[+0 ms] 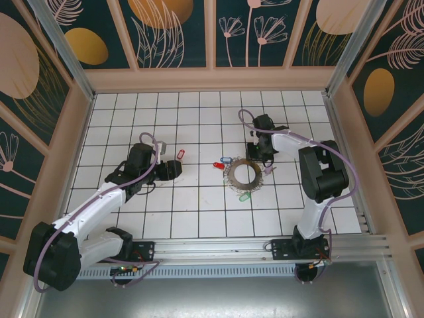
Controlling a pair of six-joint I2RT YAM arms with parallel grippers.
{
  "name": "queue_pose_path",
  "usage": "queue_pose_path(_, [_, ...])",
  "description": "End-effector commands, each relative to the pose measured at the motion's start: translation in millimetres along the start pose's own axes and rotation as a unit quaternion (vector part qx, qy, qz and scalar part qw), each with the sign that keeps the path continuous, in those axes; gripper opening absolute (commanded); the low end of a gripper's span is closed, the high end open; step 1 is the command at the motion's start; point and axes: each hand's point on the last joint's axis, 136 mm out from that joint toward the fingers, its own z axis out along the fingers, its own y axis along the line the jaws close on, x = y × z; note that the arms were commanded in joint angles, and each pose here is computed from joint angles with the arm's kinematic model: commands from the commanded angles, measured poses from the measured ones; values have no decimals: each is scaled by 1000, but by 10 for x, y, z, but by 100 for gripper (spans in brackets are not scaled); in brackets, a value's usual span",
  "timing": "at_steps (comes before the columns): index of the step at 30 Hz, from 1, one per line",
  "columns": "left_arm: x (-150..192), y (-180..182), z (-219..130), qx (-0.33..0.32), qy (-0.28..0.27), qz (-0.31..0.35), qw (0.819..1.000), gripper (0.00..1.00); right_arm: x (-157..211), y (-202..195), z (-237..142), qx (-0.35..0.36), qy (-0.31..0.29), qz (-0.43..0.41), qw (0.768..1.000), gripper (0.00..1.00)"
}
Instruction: Put the keys on the keyring
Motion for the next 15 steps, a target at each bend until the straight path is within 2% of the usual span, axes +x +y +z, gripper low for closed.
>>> queue_pose_path(1, [1,-43,10,11,3,1,1000,64,30,-46,14,4,15,-7,1000,24])
queue_pose_path(5, [6,-44,13,10,4,4,1000,64,64,39,40,-21,20,-8,1000,18])
queue_pose_path(15, [5,-53,27,13,7,6,1000,64,107,90,53,-71,25,-2,997,12])
